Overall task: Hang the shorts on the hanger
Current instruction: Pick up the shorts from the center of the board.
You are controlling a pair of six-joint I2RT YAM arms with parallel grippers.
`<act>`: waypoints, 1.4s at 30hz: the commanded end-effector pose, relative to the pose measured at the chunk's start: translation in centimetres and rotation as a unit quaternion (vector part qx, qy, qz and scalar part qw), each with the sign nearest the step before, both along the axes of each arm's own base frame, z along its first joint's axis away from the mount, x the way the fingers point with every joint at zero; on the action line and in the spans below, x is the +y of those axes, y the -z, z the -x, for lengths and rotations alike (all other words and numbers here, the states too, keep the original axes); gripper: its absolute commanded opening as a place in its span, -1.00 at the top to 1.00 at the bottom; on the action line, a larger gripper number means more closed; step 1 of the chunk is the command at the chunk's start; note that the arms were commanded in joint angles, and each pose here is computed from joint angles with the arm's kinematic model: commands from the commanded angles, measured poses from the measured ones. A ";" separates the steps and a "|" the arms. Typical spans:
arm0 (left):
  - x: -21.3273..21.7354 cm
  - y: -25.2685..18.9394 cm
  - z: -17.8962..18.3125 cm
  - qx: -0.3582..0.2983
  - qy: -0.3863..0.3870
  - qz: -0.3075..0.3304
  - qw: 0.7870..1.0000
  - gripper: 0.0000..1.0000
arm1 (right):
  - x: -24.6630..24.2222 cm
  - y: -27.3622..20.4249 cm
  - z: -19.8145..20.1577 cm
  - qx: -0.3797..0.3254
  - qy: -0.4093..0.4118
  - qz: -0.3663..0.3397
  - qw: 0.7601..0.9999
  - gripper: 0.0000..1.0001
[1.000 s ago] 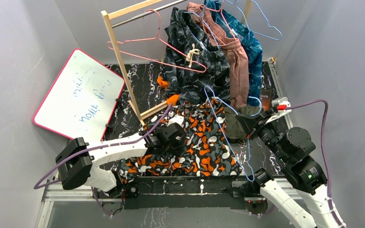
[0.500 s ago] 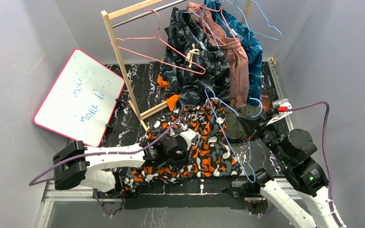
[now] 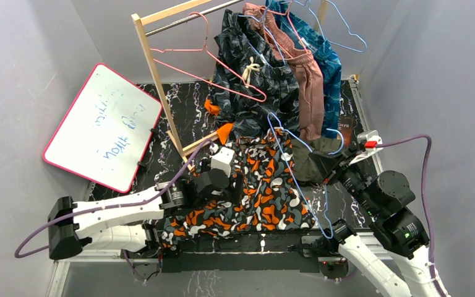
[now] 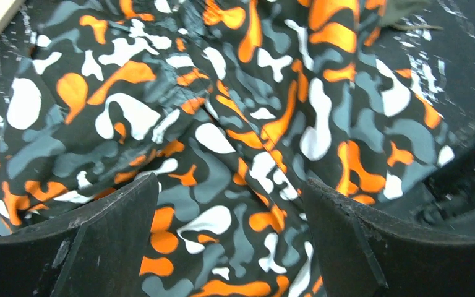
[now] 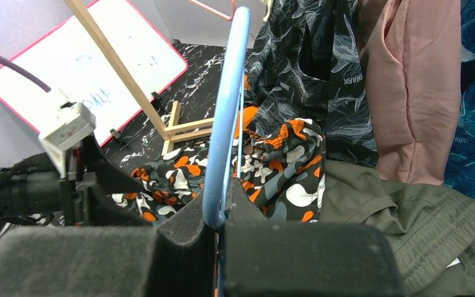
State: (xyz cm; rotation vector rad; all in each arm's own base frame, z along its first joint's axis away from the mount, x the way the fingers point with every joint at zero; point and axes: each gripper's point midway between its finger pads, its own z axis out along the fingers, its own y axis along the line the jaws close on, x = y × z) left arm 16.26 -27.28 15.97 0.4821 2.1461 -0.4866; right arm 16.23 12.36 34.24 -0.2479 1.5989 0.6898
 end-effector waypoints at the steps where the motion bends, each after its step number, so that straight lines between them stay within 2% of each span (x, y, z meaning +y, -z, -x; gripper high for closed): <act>1: 1.3 1.1 -3.0 -0.010 -0.073 -0.054 0.996 -0.67 | -0.2 -2.6 0.3 -0.041 0.000 -0.028 0.999 1.00; 12: -2.1 3.1 -7.2 -0.023 -0.108 -0.083 0.990 -0.36 | -0.3 -2.9 0.3 -0.047 0.002 -0.027 0.999 1.00; 18: -2.7 4.2 -8.6 -0.024 -0.124 -0.118 0.985 -0.37 | -0.7 -2.9 0.5 -0.050 0.009 -0.028 0.998 1.00; 24: -1.5 5.3 -9.7 -0.037 -0.153 -0.176 0.972 -0.33 | -0.9 -2.5 0.6 -0.048 0.010 -0.019 0.999 1.00; 30: -1.0 6.4 -10.2 -0.034 -0.162 -0.201 0.965 -0.27 | -1.1 -2.8 0.7 -0.053 0.012 -0.018 0.998 1.00; 34: -0.6 6.4 -10.4 -0.039 -0.168 -0.206 0.963 -0.01 | -1.2 -3.2 0.8 -0.058 0.013 -0.016 0.998 1.00; 38: 0.3 4.9 -10.4 -0.051 -0.178 -0.193 0.964 0.34 | -1.3 -3.3 0.9 -0.061 0.013 -0.016 0.998 1.00; 42: 2.5 1.6 -10.0 -0.078 -0.199 -0.173 0.962 0.90 | -1.2 -3.3 0.9 -0.061 0.012 -0.017 0.998 1.00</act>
